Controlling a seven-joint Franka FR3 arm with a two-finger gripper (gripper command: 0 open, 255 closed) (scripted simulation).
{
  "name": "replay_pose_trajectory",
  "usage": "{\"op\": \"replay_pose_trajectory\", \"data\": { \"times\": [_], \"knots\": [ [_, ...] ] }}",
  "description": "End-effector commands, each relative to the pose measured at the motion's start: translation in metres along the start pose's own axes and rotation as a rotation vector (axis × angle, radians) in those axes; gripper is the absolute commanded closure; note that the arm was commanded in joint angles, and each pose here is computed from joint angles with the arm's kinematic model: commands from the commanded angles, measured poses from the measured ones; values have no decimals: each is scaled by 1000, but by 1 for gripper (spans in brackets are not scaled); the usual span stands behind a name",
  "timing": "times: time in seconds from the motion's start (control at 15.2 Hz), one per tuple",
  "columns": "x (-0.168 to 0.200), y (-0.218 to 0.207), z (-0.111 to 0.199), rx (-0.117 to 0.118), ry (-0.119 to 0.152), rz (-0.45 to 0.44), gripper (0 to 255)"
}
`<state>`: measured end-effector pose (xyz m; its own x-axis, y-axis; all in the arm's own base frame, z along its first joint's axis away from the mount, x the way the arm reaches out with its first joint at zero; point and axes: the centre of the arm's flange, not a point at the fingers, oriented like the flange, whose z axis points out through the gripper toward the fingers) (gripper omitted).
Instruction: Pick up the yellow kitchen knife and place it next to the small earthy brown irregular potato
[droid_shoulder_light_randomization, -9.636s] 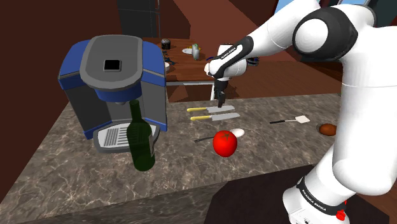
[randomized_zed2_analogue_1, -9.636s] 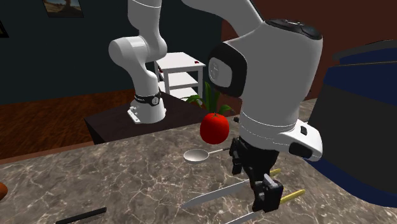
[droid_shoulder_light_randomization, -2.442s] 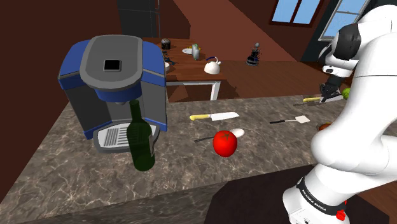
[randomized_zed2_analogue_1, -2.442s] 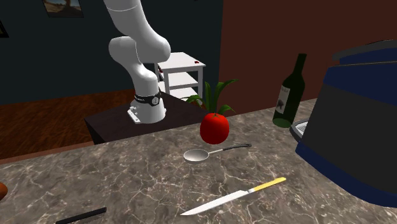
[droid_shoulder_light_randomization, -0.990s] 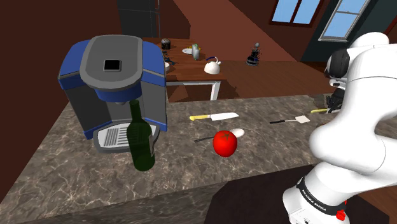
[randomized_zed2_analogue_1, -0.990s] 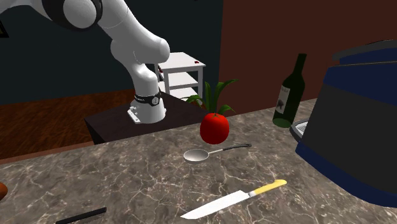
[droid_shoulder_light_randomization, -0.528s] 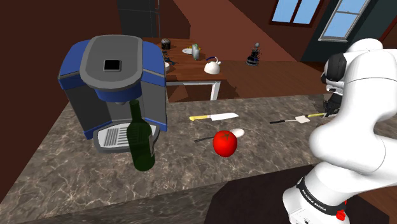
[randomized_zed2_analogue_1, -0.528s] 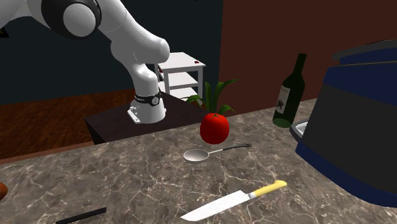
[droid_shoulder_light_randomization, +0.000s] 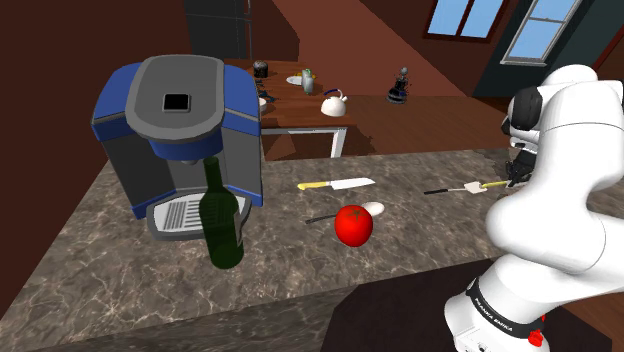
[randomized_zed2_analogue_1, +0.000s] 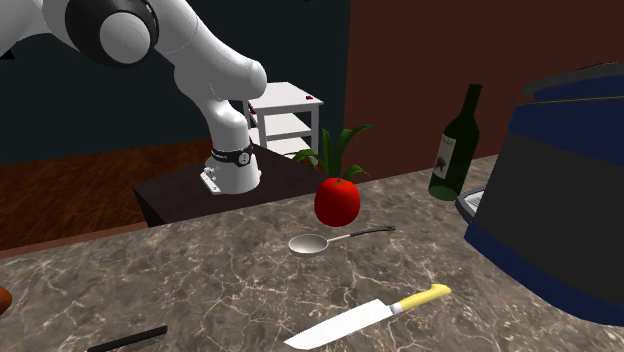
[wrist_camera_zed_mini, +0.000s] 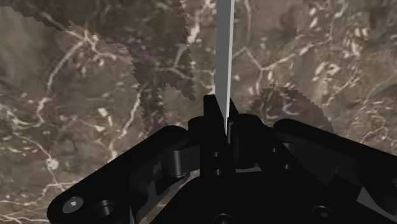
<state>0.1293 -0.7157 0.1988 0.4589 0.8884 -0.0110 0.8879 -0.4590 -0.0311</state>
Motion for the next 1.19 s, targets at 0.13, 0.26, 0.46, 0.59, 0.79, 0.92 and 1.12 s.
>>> {"op": "replay_pose_trajectory", "data": {
  "times": [0.13, 0.26, 0.46, 0.59, 0.79, 0.92, 1.12],
  "knots": [
    [0, 0, 0, 0, 0, 0, 0],
    [0, 0, 0, 0, 0, 0, 0],
    [0, 0, -13, 0, 0, 0, 0],
    [0, 0, -40, 0, 0, 0, 0],
    [0, 0, -50, 0, 0, 0, 0],
    [0, 0, -50, 0, 0, 0, 0],
    [0, 0, -50, 0, 0, 0, 0]
  ]
}}
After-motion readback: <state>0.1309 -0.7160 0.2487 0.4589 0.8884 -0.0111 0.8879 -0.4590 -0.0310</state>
